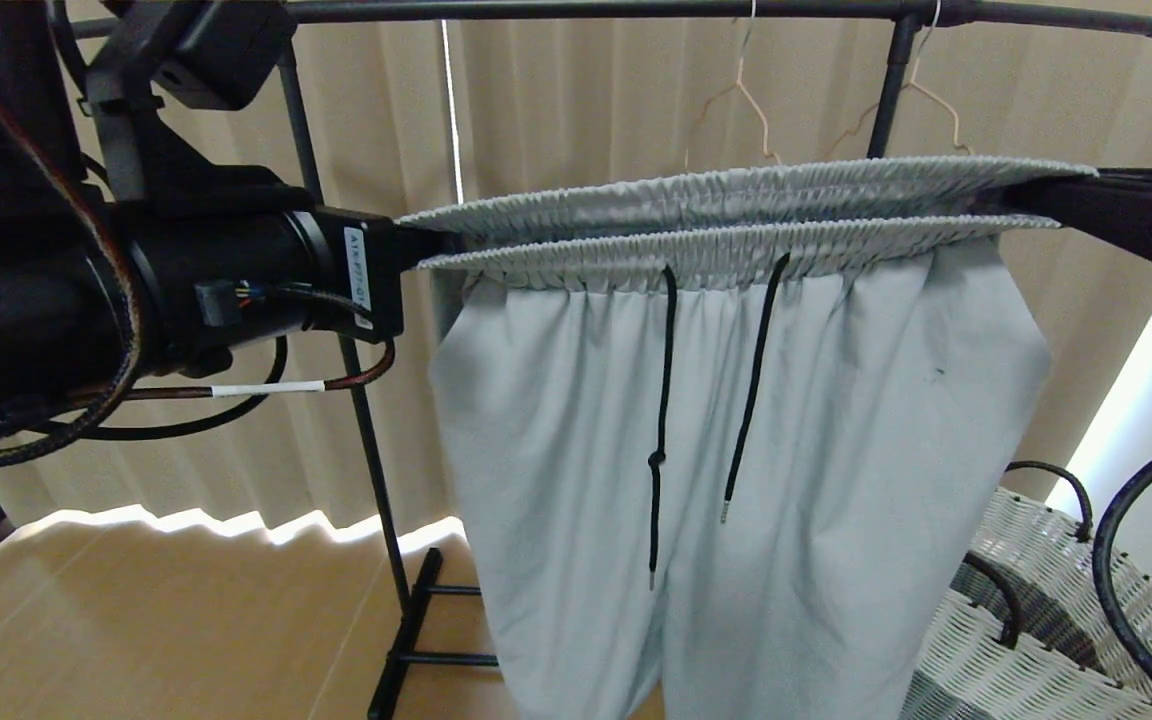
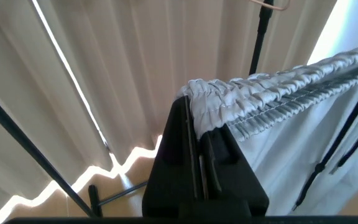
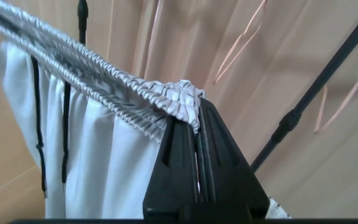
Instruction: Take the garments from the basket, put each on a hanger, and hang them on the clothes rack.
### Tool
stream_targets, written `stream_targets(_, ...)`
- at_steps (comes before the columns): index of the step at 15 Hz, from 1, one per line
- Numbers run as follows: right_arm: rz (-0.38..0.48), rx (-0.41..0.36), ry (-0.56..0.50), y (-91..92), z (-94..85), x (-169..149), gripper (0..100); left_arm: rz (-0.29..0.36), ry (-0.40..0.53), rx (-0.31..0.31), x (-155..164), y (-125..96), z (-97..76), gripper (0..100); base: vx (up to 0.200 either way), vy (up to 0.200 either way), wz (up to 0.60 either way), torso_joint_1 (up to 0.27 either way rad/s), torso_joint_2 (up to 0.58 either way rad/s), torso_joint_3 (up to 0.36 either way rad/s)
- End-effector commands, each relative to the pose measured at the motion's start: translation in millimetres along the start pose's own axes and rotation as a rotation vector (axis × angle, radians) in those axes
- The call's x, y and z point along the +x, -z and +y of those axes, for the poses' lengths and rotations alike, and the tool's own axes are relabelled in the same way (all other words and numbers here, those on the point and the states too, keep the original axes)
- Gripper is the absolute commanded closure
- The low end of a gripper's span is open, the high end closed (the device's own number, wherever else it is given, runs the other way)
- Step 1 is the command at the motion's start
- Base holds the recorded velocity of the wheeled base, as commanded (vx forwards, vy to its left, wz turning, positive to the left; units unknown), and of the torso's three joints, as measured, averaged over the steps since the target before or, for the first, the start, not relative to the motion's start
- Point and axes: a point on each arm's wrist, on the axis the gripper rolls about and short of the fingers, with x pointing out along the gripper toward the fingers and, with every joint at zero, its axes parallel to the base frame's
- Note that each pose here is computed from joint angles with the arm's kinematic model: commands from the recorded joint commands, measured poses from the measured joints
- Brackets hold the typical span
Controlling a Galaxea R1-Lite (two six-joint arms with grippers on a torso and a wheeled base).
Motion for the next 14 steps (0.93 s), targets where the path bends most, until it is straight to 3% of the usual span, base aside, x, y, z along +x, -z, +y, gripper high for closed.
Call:
stream_targets(1, -0.011, -0.001, 0.002, -2.8, -0.5, -1, 100, -0.007, -0.001, 0.000, -4, -1, 0.5, 100, 0.000, 0.000, 0.00, 0.000, 0.00, 0.000)
stream_targets(14, -0.006, -0.001, -0.008, -1.9, 0.0, 2, 100, -0.079, 0.007, -0.012, -30, -14, 3.8, 100, 0.000, 0.000, 0.00, 0.000, 0.00, 0.000)
